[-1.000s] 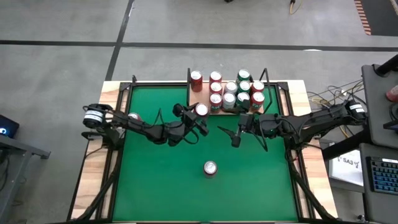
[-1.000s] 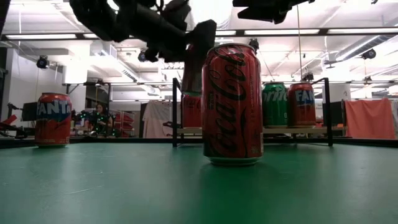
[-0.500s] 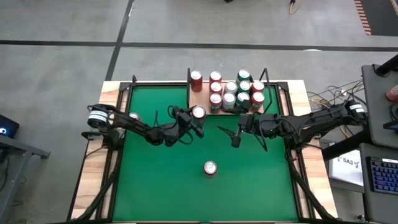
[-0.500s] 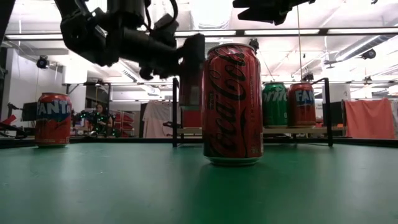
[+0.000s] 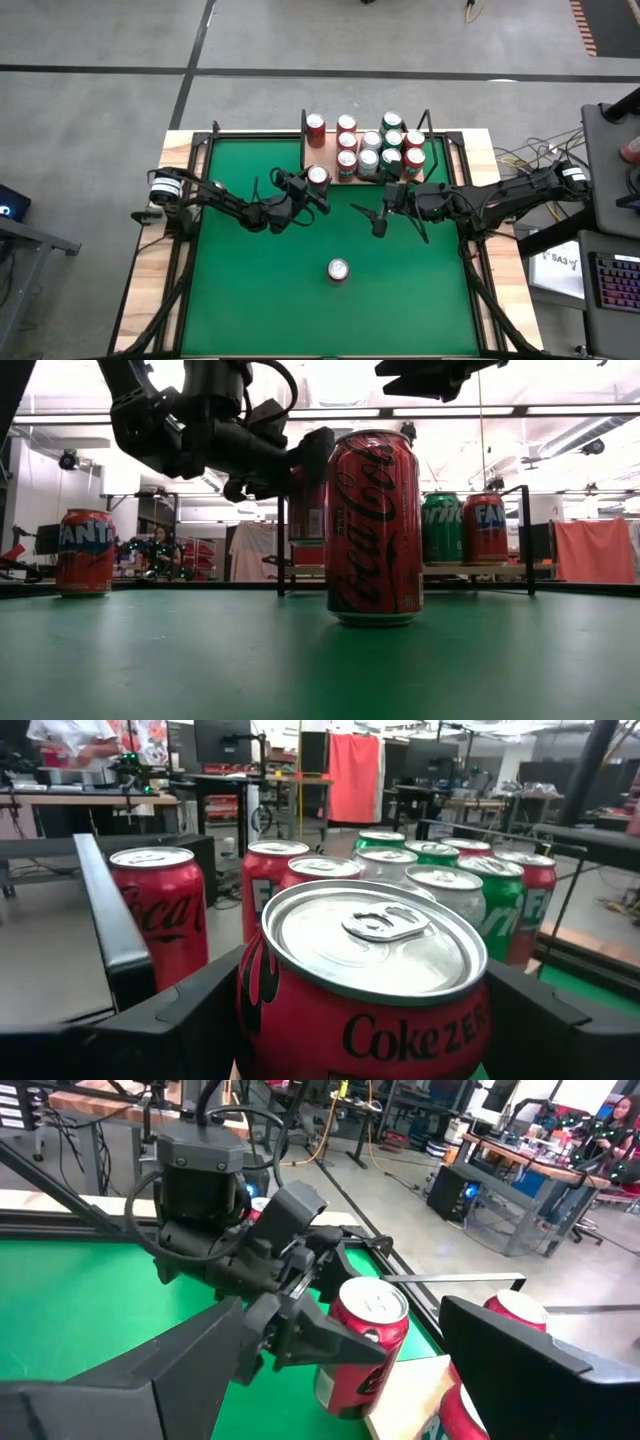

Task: Place canned beverage on shelf
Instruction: Put the red-black soda can on the shelf aligned with the other red-black soda can

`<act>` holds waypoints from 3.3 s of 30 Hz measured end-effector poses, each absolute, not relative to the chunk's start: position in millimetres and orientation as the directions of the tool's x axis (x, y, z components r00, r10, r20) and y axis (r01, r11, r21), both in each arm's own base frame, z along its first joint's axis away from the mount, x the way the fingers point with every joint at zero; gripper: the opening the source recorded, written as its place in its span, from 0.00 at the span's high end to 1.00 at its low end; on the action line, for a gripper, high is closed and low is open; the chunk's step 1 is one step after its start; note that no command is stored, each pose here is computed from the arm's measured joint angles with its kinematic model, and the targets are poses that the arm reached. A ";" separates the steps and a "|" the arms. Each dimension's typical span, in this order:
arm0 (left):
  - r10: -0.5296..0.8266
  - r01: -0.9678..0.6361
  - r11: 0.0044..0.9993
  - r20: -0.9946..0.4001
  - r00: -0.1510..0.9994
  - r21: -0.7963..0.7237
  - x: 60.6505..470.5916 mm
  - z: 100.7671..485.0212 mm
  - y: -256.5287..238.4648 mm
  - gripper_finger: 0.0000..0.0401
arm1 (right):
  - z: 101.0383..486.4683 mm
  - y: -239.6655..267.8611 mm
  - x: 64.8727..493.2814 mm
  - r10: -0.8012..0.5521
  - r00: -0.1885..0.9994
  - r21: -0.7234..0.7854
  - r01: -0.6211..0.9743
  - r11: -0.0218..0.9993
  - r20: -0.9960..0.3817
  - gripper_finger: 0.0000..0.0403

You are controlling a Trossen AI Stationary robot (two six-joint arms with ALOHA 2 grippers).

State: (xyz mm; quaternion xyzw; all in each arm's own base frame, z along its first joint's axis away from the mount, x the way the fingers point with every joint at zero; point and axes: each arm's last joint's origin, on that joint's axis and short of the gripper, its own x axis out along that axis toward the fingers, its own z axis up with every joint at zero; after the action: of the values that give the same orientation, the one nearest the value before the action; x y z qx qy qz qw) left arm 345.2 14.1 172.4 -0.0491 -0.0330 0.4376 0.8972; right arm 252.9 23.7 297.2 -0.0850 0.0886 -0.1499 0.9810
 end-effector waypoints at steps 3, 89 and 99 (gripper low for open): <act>0.792 -0.783 0.606 0.020 0.610 -0.141 346.9 172.9 16.6 0.27 | 297.1 23.7 252.9 -0.309 0.939 -0.194 0.279 0.941 -0.150 0.18; 0.772 -0.773 0.567 0.144 0.620 0.284 343.1 216.5 -4.5 0.27 | 338.9 -8.2 363.0 -0.448 0.780 -0.189 0.408 0.893 -0.437 0.18; 0.711 -0.713 0.621 0.150 0.687 0.324 345.4 215.0 -6.9 0.27 | 323.7 -8.3 367.8 -0.422 0.753 -0.213 0.365 0.906 -0.505 0.18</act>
State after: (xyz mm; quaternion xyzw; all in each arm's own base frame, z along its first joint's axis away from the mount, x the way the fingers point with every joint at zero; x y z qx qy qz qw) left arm 345.4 -6.9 215.0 0.1817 -0.0035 0.3953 0.9004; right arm 367.8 -8.3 323.7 -0.0505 0.2817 -0.2107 0.9347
